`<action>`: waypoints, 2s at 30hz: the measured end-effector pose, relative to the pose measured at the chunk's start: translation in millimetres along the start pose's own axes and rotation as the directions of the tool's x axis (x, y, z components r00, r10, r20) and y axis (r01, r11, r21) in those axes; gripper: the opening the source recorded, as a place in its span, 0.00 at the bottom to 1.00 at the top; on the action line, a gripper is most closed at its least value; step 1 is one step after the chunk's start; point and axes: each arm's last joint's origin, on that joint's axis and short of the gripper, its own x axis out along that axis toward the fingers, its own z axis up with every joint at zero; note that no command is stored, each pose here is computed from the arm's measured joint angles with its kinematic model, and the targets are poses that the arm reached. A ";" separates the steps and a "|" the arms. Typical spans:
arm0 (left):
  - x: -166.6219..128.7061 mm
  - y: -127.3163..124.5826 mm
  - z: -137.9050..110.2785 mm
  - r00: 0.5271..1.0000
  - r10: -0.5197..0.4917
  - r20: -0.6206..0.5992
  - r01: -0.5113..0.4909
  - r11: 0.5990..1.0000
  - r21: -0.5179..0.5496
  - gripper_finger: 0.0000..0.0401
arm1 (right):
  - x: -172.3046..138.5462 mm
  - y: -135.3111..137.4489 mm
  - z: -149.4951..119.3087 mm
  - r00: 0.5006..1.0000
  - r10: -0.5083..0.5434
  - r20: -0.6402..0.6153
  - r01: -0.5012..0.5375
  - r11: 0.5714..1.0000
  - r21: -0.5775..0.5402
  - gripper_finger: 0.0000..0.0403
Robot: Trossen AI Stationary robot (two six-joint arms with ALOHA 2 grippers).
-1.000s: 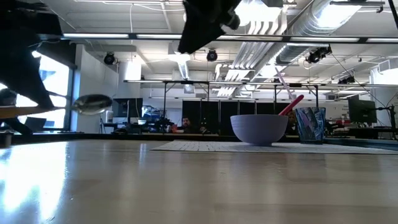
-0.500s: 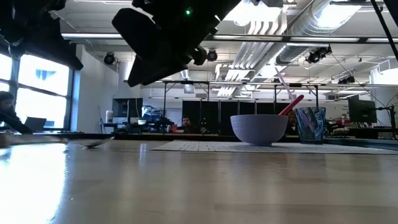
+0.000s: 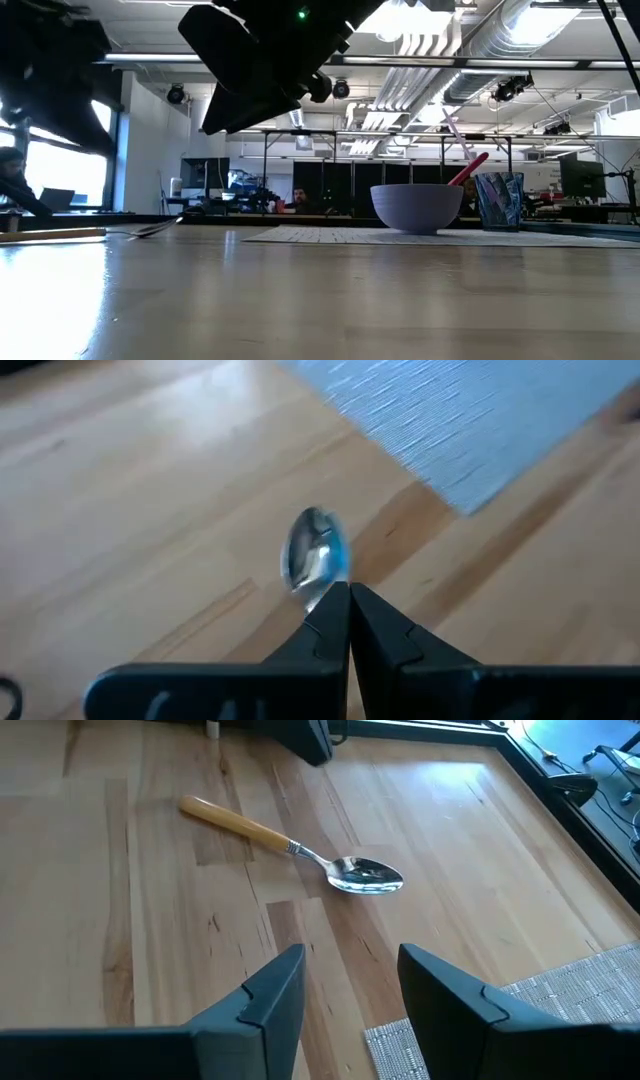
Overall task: Pick & Place Utensil
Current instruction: Put the light brown spoon into the bowl on the mat
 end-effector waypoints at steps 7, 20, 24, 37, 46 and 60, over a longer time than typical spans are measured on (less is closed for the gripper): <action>26.0 3.1 3.3 0.984 0.048 -0.171 -0.052 0.998 -0.021 0.14 | 0.1 -0.3 0.2 1.000 0.000 0.000 0.000 1.000 0.002 0.39; 72.6 0.4 9.9 0.932 0.125 -0.341 -0.133 0.991 0.001 0.38 | 0.0 -0.4 0.3 1.000 0.000 0.000 0.000 1.000 0.002 0.39; 82.7 -6.6 8.9 0.933 0.088 -0.350 -0.088 0.996 0.017 0.38 | 0.1 -0.6 0.3 1.000 -0.001 0.000 0.001 1.000 0.003 0.39; 89.6 -9.5 4.6 0.914 0.078 -0.399 -0.076 0.997 0.021 0.38 | 1.0 -3.0 0.8 1.000 -0.004 -0.003 0.004 1.000 0.004 0.39; 89.5 -7.8 4.2 0.911 0.100 -0.399 -0.094 0.995 0.035 0.13 | 1.1 -3.3 0.9 1.000 -0.007 -0.003 0.007 1.000 0.007 0.39; 92.0 -8.8 2.8 0.913 0.134 -0.386 -0.108 0.990 0.089 0.04 | -44.1 -9.8 29.5 0.997 0.033 0.071 -0.029 0.998 -0.058 0.39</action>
